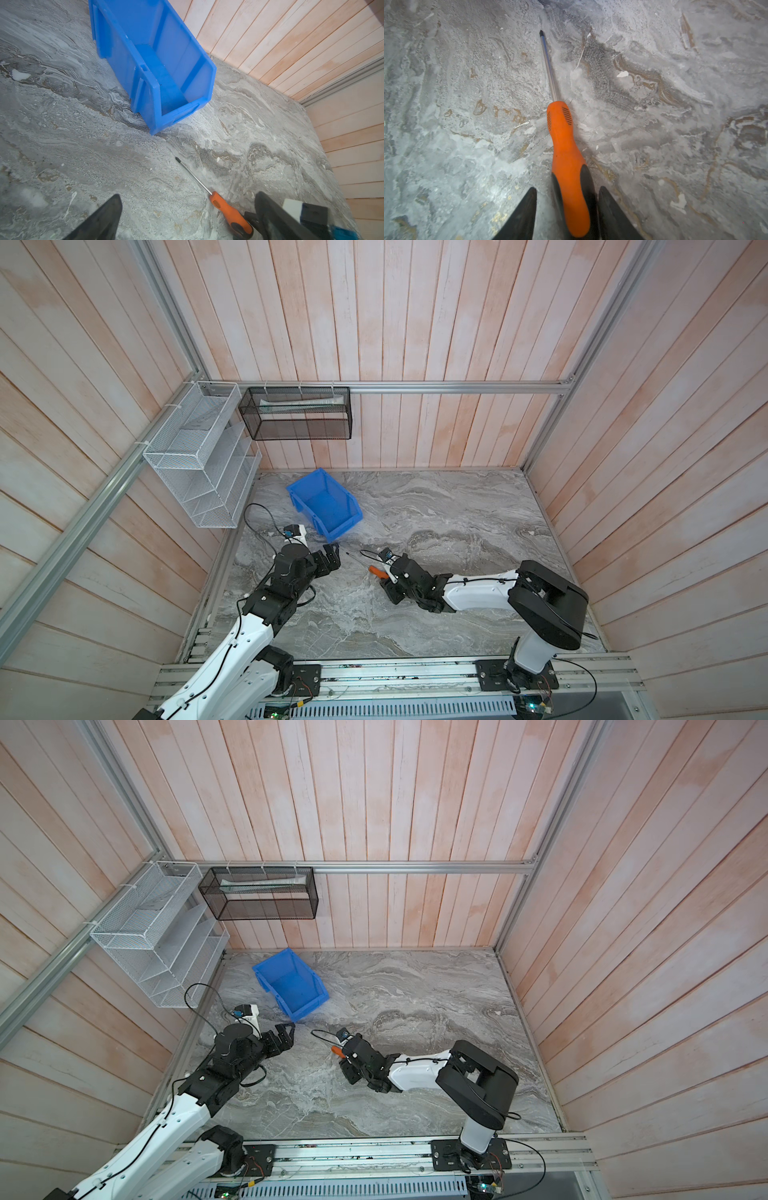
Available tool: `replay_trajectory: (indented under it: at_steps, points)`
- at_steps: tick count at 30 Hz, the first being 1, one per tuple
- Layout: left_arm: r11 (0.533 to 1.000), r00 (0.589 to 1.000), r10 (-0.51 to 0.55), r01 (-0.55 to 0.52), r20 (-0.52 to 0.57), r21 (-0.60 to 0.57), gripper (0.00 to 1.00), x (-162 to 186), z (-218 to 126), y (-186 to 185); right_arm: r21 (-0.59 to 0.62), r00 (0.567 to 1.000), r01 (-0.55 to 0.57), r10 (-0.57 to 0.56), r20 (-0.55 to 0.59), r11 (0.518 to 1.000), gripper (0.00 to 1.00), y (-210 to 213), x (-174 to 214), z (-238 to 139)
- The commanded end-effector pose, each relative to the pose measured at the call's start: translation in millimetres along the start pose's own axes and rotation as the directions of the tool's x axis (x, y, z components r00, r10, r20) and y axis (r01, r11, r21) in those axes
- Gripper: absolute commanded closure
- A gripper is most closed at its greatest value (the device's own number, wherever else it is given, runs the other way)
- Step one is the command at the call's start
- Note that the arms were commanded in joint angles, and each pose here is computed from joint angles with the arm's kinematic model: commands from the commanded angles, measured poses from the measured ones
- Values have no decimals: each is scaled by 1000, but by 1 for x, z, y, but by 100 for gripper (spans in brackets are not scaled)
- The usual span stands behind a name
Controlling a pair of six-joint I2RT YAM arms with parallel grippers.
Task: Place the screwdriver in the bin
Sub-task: 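Lower the right gripper and close it on the orange screwdriver handle, then lift the screwdriver with the right gripper and carry it over the blue bin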
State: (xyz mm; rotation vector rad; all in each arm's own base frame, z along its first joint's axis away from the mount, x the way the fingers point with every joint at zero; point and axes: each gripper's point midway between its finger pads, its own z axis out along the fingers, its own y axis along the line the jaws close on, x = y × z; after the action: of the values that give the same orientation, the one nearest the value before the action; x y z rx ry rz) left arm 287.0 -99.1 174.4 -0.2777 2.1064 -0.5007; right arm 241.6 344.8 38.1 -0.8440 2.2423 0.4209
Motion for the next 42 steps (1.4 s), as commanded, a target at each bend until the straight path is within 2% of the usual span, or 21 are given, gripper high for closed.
replay_trajectory:
  at_steps: [1,4,10,12,21,27,31,35,39,42]
  points:
    - [999,1000,-25,25,3,41,0,-3,-3,-7,28,999,16,-15,-37,999,53,-5,13,10]
    - [998,999,-34,34,10,51,0,-5,-4,-8,30,999,17,-16,-42,999,57,-6,15,12]
    - [999,999,-44,43,25,26,0,-11,-6,-3,23,999,31,-30,-39,999,58,-4,15,13]
    - [999,999,-44,43,25,21,0,-13,-6,-3,26,999,34,-33,-37,999,69,-5,13,13]
    - [999,998,-45,44,47,22,0,-25,-13,-6,23,998,57,-57,27,998,80,-1,-18,-5]
    - [999,995,-44,43,95,11,0,-42,-18,-6,28,993,73,-76,95,997,81,-1,-49,-31]
    - [998,988,-61,56,145,38,0,-64,-24,-13,25,987,63,-66,146,998,82,1,-72,-49]
    - [996,979,-76,66,189,60,0,-83,-28,-21,8,971,25,-26,237,1000,82,4,-110,-66]
    - [990,969,-120,101,216,98,0,-94,-26,-26,-27,955,-45,51,292,999,82,7,-157,-62]
    - [982,963,-161,135,218,130,0,-99,-24,-29,-47,948,-99,109,298,994,82,10,-190,-45]
